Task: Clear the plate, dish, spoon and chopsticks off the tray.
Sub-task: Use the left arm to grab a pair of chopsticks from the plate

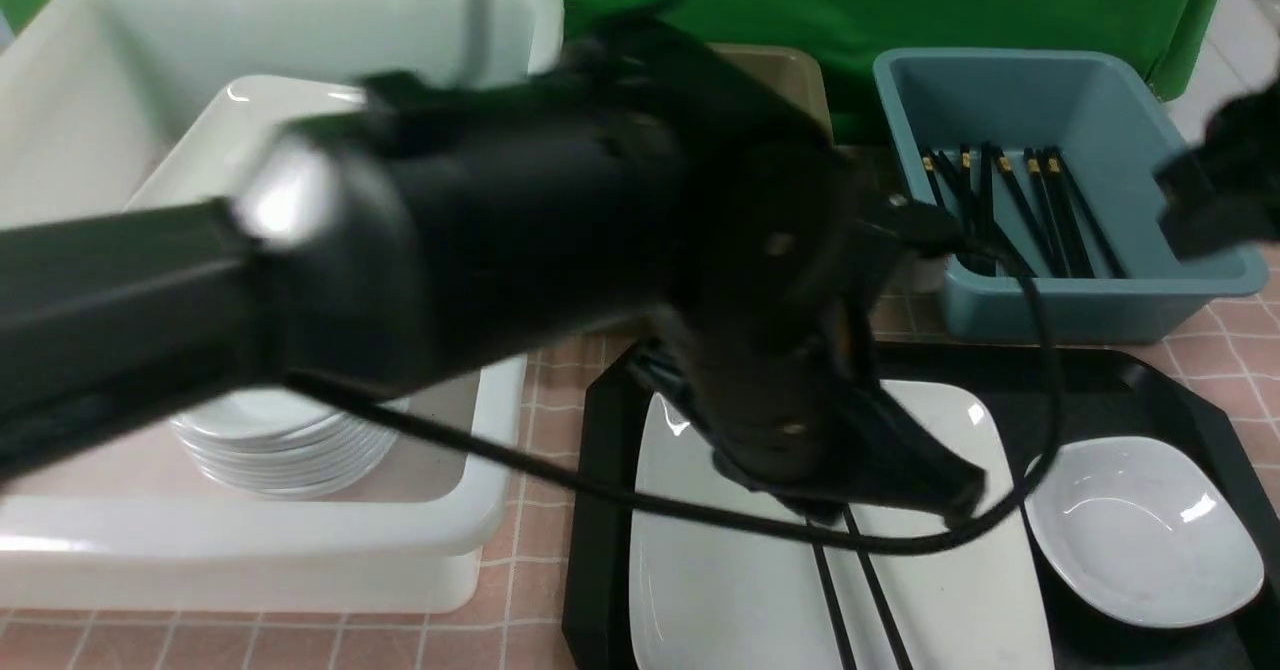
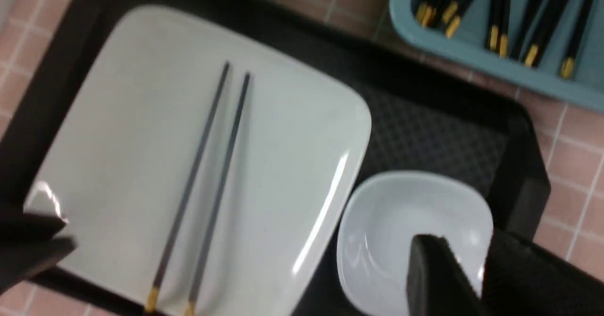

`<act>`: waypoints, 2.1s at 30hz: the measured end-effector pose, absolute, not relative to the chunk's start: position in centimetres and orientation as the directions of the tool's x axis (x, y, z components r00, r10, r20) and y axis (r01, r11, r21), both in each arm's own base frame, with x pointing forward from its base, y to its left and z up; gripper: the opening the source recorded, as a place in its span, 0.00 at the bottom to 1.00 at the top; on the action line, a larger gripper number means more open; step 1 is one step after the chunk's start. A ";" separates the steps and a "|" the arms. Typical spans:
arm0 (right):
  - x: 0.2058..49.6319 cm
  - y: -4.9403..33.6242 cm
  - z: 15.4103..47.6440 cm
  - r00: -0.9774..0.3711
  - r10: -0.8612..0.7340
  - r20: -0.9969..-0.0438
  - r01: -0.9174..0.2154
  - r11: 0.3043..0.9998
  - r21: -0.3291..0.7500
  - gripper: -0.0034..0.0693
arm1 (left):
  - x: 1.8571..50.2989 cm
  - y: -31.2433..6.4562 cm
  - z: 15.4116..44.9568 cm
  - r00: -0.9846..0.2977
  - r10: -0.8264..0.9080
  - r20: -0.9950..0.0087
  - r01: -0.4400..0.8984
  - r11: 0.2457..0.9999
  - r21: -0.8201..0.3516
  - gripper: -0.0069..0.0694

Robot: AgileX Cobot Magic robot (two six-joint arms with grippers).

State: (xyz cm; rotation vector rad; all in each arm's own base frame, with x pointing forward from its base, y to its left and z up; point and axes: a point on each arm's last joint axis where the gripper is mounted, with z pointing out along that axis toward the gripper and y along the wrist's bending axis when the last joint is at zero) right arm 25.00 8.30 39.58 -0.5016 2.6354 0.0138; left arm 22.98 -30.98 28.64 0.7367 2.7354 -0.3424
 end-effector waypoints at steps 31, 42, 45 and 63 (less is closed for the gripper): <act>18.3 4.9 43.6 -0.722 -0.287 -0.629 -0.253 0.956 -0.147 0.38 | 24.9 -36.2 17.7 -0.963 0.268 -0.035 0.268 0.929 -0.255 0.83; 18.5 5.0 43.0 -0.723 -0.292 -0.627 -0.256 0.955 -0.149 0.38 | 24.7 -36.4 17.7 -0.960 0.278 -0.039 0.279 0.929 -0.244 0.80; 18.5 5.0 43.0 -0.721 -0.291 -0.629 -0.256 0.955 -0.149 0.38 | 23.9 -36.7 17.6 -0.951 0.305 -0.048 0.308 0.927 -0.214 0.80; 18.5 5.0 43.0 -0.720 -0.292 -0.629 -0.257 0.955 -0.149 0.38 | 23.5 -36.9 16.5 -0.951 0.308 -0.022 0.307 0.937 -0.165 0.54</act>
